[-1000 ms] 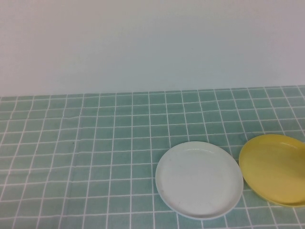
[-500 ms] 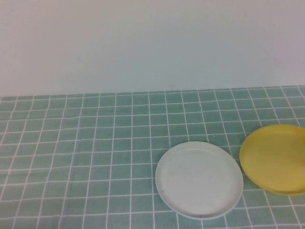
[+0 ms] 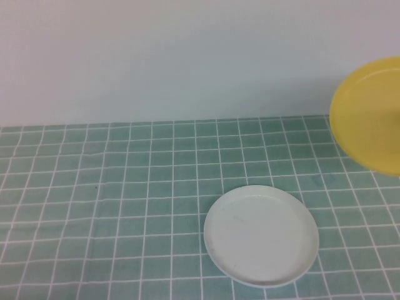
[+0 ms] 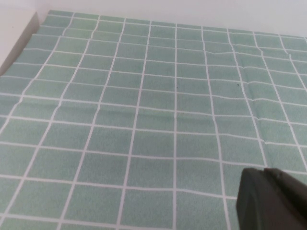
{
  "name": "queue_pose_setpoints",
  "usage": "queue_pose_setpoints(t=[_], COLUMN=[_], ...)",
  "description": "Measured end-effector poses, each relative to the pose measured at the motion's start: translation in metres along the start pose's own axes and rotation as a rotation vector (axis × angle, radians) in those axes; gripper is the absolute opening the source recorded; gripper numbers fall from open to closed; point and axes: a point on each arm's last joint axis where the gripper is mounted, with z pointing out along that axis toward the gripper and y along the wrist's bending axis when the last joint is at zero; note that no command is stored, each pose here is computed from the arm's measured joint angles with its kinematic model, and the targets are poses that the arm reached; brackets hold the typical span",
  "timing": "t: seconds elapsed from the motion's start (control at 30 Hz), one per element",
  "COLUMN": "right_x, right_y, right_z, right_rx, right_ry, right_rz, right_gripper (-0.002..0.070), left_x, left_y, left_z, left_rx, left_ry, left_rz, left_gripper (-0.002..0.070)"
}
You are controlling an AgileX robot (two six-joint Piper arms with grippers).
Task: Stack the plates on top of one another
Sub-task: Place the yellow plate on the white plate
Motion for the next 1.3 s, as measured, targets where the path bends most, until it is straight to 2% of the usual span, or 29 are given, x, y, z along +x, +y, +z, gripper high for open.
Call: queue_pose_setpoints(t=[0.2,0.4,0.63,0.97,1.1,1.3], right_x=[0.004,0.015,0.018,0.063,0.084,0.104], right_y=[0.013,0.045,0.064,0.105,0.113,0.113], right_z=[-0.015,-0.017,-0.017,0.032,0.056,0.083], right_rx=[-0.050,-0.178,-0.266,-0.342,-0.330,-0.294], right_ry=[0.042,0.086,0.071,0.295,0.380,0.442], right_rz=[-0.069,-0.144,-0.086,-0.213,-0.232,-0.233], right_gripper=[0.0011,0.0011,0.0011,0.0011,0.0011,0.0011], left_x=[0.000,0.000,0.000,0.000,0.000,0.000], left_y=[0.000,0.000,0.000,0.000,0.000,0.000], left_z=[0.000,0.000,0.000,0.000,0.000,0.000], left_rx=[0.000,0.000,0.000,0.000,0.000,0.000], left_ry=[0.000,0.000,0.000,0.000,0.000,0.000], left_rz=[0.000,0.000,0.000,0.000,0.000,0.000], left_gripper=[0.0000,0.0000,0.0000,0.0000,0.0000,0.0000])
